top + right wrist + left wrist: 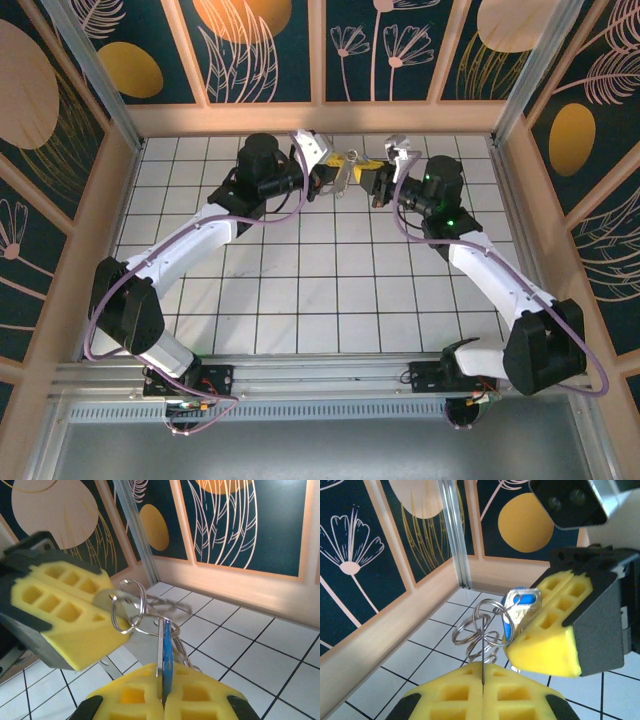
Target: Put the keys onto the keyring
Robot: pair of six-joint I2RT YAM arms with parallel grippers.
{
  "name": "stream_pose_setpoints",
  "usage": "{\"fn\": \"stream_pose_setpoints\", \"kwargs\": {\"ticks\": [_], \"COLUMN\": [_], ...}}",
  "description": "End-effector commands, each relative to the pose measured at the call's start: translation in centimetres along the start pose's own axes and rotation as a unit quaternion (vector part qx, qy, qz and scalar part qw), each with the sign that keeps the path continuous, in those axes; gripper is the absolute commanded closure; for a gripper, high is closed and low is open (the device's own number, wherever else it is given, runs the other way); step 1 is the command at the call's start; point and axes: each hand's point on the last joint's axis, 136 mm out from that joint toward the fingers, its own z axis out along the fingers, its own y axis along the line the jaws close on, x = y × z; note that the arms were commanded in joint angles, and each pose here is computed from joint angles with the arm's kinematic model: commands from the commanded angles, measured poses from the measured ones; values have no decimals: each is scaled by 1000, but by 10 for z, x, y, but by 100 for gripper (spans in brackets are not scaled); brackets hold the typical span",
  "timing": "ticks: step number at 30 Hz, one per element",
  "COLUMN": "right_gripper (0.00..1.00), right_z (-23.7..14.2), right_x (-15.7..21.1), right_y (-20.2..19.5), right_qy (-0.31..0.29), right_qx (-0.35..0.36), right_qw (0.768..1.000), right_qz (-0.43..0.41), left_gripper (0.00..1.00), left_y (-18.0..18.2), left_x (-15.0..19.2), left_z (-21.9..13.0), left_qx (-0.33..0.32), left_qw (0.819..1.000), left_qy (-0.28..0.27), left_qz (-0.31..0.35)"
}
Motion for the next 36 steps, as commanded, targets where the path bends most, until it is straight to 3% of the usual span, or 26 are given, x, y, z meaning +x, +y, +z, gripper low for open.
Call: {"fn": "stream_pose_setpoints", "kwargs": {"ticks": [1,16,36], "right_gripper": [100,100,100], "right_z": [-9,-11,21], "right_x": [-10,-26,-29], "right_y": [0,-3,9], "right_qy": [-7,4,29], "right_qx": [11,32,-3], "right_qw": [1000,999,999], "right_qz": [-14,-23,-29], "left_gripper": [100,100,100], "left_y": [4,7,3], "left_x": [-28,-24,-29], "left_z": [-10,-11,-14], "left_qx": [-23,-36,-25], "left_qw": [999,998,998], "left_qy": [-42,-39,-45], "left_qz": [25,28,32]}}
